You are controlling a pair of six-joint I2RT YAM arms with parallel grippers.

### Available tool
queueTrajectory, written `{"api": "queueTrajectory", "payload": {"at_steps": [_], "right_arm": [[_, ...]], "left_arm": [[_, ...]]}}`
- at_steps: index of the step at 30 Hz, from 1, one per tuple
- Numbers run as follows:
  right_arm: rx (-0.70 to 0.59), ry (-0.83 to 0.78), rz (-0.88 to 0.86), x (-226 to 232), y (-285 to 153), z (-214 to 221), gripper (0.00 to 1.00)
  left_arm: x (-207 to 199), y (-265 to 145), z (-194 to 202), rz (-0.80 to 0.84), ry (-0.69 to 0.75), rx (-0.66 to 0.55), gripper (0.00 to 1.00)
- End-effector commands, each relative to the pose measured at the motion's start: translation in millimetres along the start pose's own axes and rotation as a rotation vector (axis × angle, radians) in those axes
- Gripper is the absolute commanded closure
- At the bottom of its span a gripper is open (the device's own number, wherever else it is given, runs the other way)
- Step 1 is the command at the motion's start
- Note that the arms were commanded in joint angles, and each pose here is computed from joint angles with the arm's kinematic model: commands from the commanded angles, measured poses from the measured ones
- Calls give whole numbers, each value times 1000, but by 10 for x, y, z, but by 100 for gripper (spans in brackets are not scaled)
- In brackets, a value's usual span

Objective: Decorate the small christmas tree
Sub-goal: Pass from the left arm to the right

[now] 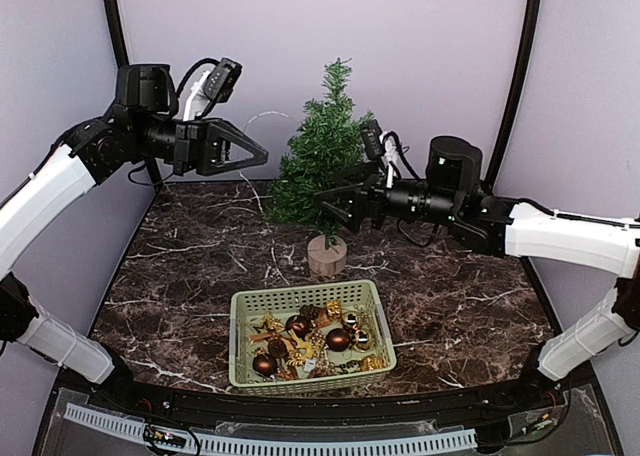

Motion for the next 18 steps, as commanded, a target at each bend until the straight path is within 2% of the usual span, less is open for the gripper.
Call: {"api": "queueTrajectory", "payload": {"at_steps": [1,4,7,10,14,16,18], "right_arm": [[-71,-32,-27,113,112,-168,3],[-70,-41,-31,120,182,-157,6],[-71,-46,-39,125,241,-175,16],[-77,-45,-54,160,255,-204,42],[-106,-40,-29,157,170,-244,78],[-128,-37,-5,148,95,-267,89],[-151,-32,16,153,0,-297,95]], "left_arm": [[-189,-31,-194,71,56,-40,100],[-202,-30,-189,83,55,-43,100],[-198,-25,-176,85,53,-46,100],[-166,-17,-142,72,53,-43,100],[-54,-44,-98,-38,87,-21,100],[43,-58,-60,-107,99,-6,100],[132,-94,-35,-185,112,8,100]]}}
Point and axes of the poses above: each gripper's point midway between its finger pads, its own y axis out along the fingers, its own x axis along the line the jaws close on, z = x × y, the point moved 1 cm from there along -y, back along the fingers, and after that the axes turned 15 degrees about y, right-handed, at the moved point
